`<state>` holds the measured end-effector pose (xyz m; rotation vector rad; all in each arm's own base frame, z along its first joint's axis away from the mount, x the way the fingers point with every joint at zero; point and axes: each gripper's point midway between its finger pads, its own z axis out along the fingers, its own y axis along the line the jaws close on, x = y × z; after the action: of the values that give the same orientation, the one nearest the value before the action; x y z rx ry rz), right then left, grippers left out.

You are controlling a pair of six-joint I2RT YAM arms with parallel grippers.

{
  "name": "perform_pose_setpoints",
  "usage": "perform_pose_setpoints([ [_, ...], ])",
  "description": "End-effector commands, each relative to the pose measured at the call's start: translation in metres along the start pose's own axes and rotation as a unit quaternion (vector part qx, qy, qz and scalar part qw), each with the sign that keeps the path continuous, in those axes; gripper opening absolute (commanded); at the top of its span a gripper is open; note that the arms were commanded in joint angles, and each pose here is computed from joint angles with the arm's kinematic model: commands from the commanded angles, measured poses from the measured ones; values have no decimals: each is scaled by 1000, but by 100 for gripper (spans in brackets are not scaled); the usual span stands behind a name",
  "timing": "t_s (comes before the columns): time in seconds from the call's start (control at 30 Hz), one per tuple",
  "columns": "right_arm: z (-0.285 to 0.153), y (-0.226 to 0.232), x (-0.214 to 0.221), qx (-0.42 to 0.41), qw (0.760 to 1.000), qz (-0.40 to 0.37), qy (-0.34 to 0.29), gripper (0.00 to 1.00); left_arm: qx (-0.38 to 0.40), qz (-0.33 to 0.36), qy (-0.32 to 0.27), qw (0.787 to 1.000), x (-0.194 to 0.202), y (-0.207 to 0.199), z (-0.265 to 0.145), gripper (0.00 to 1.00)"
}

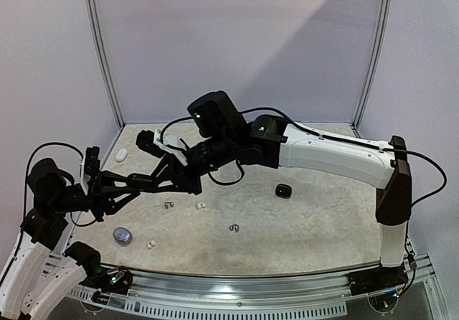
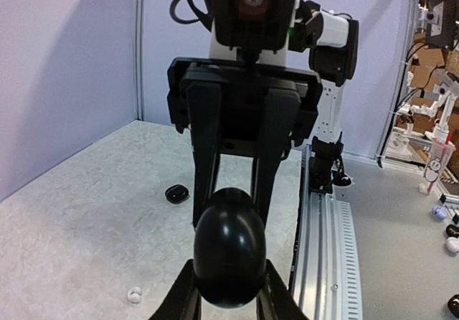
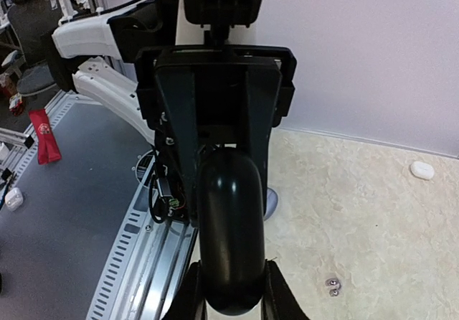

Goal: Insert the wireless bluetooth earbuds into the charging case

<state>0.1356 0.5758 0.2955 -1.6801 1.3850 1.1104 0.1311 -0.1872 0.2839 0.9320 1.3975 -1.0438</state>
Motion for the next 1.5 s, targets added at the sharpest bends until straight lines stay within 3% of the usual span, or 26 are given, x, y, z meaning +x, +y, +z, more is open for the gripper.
perform_pose_setpoints([
  [0.0,1,3,-13,-10,1000,-5,-21,0,1,-7,2,1000,5,2,1,0],
  [0.1,-1,-3,-14,-4,1000,1,-23,0,-7,-10,2,1000,5,4,1,0],
  [0.13,-5,-12,-12,5,1000,12,-24,0,-19,-16,1,1000,5,8,1,5],
  [0.17,-9,-21,-10,11,999,31,-24,0,-38,-24,1,999,6,15,0,30],
  [0.2,-14,-35,-5,25,998,48,-24,0,-64,-34,-1,997,7,24,-1,74],
  [0.23,-20,-53,2,45,996,76,-21,0,-88,-39,-6,995,6,31,-3,96],
  [0.27,-30,-73,11,71,990,117,-18,0,-110,-41,-10,993,4,39,-5,99],
  [0.37,-75,-150,67,166,952,258,2,0,-189,-56,-21,980,4,65,-15,99],
  [0.47,-132,-204,161,228,867,442,34,0,-275,-82,-14,958,15,93,-30,99],
  [0.57,-182,-222,255,251,786,563,50,0,-333,-83,0,939,24,109,-45,99],
  [0.67,-227,-217,328,282,722,628,69,0,-355,-78,8,932,27,115,-51,99],
  [0.83,-285,-200,394,327,654,677,86,0,-368,-80,9,926,29,119,-55,99],
  [1.0,-309,-178,431,330,619,702,118,0,-369,-82,10,926,32,121,-55,99],
  [1.13,-319,-167,448,335,602,709,152,9,-366,-84,11,927,33,121,-54,99],
  [1.2,-326,-165,454,341,595,708,166,17,-366,-84,11,927,33,121,-54,99],
  [1.33,-338,-168,458,358,584,705,183,42,-365,-83,9,927,33,121,-54,99],
  [1.47,-353,-176,454,384,580,689,204,56,-363,-84,10,928,33,121,-53,99],
])
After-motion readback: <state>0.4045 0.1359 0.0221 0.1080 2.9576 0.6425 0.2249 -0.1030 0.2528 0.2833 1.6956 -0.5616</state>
